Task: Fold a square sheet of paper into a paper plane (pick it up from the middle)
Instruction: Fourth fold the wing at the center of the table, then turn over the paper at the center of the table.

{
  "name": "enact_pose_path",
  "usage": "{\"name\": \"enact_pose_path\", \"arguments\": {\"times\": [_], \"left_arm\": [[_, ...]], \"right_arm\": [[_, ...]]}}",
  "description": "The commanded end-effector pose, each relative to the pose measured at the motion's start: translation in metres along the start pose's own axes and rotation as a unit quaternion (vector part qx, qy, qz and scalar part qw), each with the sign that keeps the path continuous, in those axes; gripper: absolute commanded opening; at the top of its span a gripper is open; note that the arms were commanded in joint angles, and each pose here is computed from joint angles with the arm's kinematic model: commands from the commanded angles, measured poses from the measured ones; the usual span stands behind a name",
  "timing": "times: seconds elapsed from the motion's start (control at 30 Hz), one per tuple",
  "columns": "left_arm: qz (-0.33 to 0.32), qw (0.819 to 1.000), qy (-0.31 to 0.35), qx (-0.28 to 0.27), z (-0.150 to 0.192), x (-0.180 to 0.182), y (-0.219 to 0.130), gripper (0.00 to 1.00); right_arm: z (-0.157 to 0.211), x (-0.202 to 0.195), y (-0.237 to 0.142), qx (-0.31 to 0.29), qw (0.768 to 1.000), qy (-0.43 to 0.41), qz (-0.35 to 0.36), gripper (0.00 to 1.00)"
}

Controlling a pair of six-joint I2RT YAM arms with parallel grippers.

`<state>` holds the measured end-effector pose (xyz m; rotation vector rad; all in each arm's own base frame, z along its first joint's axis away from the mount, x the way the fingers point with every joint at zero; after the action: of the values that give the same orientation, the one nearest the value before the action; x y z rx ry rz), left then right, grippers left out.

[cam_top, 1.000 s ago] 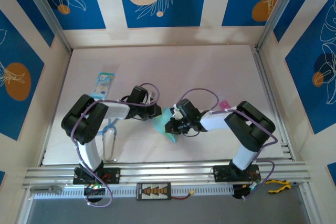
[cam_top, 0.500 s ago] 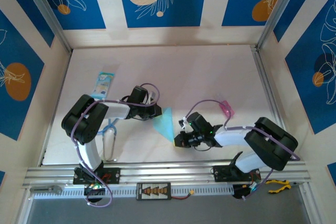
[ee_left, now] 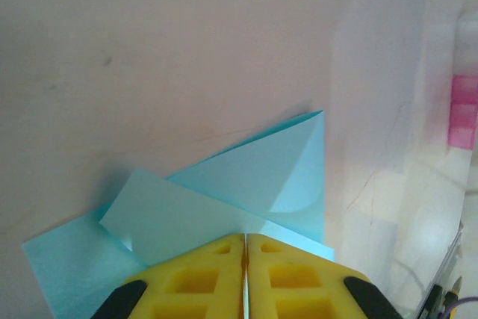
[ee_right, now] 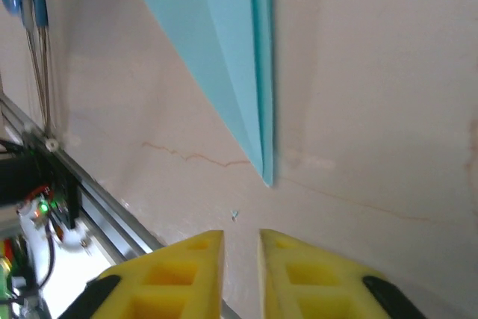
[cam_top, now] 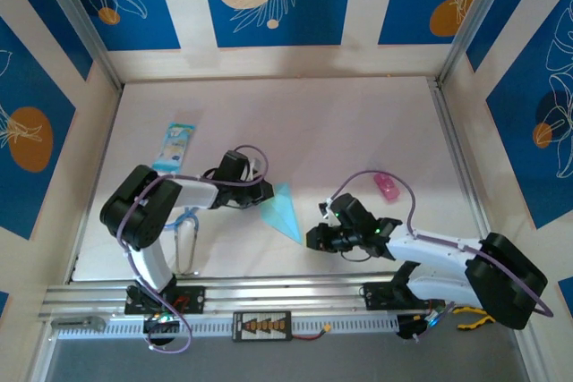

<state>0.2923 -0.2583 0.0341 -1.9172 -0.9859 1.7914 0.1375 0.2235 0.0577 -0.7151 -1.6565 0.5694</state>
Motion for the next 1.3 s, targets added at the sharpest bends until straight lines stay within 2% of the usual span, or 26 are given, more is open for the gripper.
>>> {"name": "enact_pose_path", "arguments": {"times": [0.0,0.07,0.2,0.3,0.77,1.07,1.27], "left_arm": [[-0.055,0.997,-0.047,0.002,0.016,0.034,-0.004,0.1],[-0.055,0.997,-0.049,-0.002,0.016,0.033,-0.006,0.1],[-0.056,0.997,-0.048,-0.01,0.015,0.032,-0.01,0.1],[-0.055,0.997,-0.05,-0.009,0.015,0.032,-0.01,0.1],[-0.05,0.997,-0.057,-0.016,0.015,0.03,-0.014,0.1],[-0.045,0.997,-0.061,-0.016,0.014,0.03,-0.012,0.1],[-0.042,0.997,-0.062,-0.015,0.013,0.029,-0.011,0.1]], "right_arm": [[-0.009,-0.002,-0.006,-0.011,0.999,0.041,0.011,0.23],[-0.01,0.003,-0.007,-0.008,0.999,0.048,0.004,0.24],[-0.011,0.009,-0.005,0.002,0.997,0.072,-0.008,0.34],[-0.008,0.011,-0.003,0.015,0.996,0.09,-0.015,0.37],[-0.002,0.006,0.008,0.045,0.99,0.135,-0.008,0.38],[-0.005,0.021,0.021,0.077,0.988,0.128,-0.035,0.36],[-0.007,0.012,0.03,0.073,0.987,0.145,-0.006,0.35]]}}
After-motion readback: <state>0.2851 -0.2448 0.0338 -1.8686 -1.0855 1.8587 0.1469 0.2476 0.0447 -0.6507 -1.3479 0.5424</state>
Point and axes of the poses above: each hand's point on the last joint's axis, 136 mm out from that joint toward the fingers, its own y axis out along the fingers, its own x axis along the line the jaws close on, z = x × y, the point moved 2 cm from there along -y, back along the fingers, and after that the axes turned 2 degrees about -y, right-handed, at the moved point
